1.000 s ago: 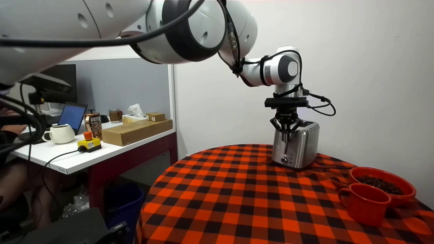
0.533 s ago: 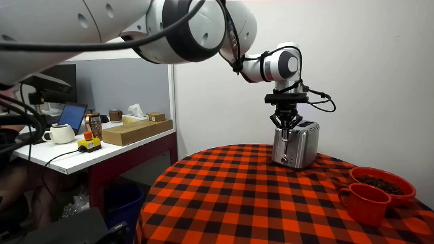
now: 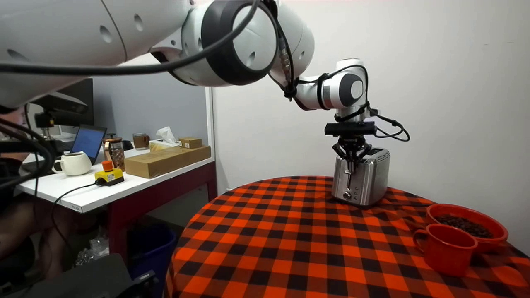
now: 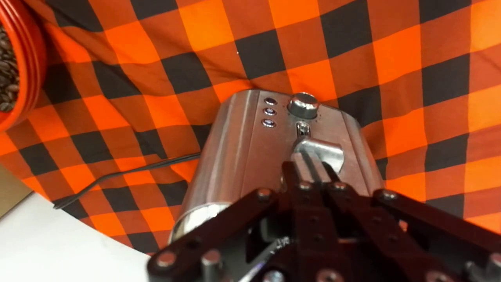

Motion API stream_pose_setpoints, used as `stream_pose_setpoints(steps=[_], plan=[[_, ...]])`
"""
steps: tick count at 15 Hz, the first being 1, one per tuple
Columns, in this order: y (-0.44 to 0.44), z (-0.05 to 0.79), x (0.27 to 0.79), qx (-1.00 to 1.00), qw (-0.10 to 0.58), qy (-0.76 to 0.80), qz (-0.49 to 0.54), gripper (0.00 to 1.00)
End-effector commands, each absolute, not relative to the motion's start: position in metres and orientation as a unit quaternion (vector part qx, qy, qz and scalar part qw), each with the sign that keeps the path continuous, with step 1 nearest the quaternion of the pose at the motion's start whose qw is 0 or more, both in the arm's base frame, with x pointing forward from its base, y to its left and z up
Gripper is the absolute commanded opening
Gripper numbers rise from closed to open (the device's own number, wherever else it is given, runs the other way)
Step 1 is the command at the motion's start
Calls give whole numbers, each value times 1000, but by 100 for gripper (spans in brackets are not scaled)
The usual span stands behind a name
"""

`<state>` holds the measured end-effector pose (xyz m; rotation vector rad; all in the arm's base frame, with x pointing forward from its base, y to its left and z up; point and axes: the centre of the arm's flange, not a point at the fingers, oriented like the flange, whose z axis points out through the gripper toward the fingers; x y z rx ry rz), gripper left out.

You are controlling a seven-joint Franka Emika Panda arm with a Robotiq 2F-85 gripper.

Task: Push down the toaster lever

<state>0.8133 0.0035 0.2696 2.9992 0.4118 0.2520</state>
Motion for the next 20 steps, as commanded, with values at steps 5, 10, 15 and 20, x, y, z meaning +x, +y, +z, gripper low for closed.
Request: stream_pose_setpoints(steps=[5, 10, 15, 20], plan=[[-3, 223, 828, 986, 45, 133, 91, 0], [1, 170, 827, 985, 46, 150, 67, 0], [7, 186, 827, 986, 35, 154, 61, 26], [3, 225, 805, 990, -19, 133, 52, 56]])
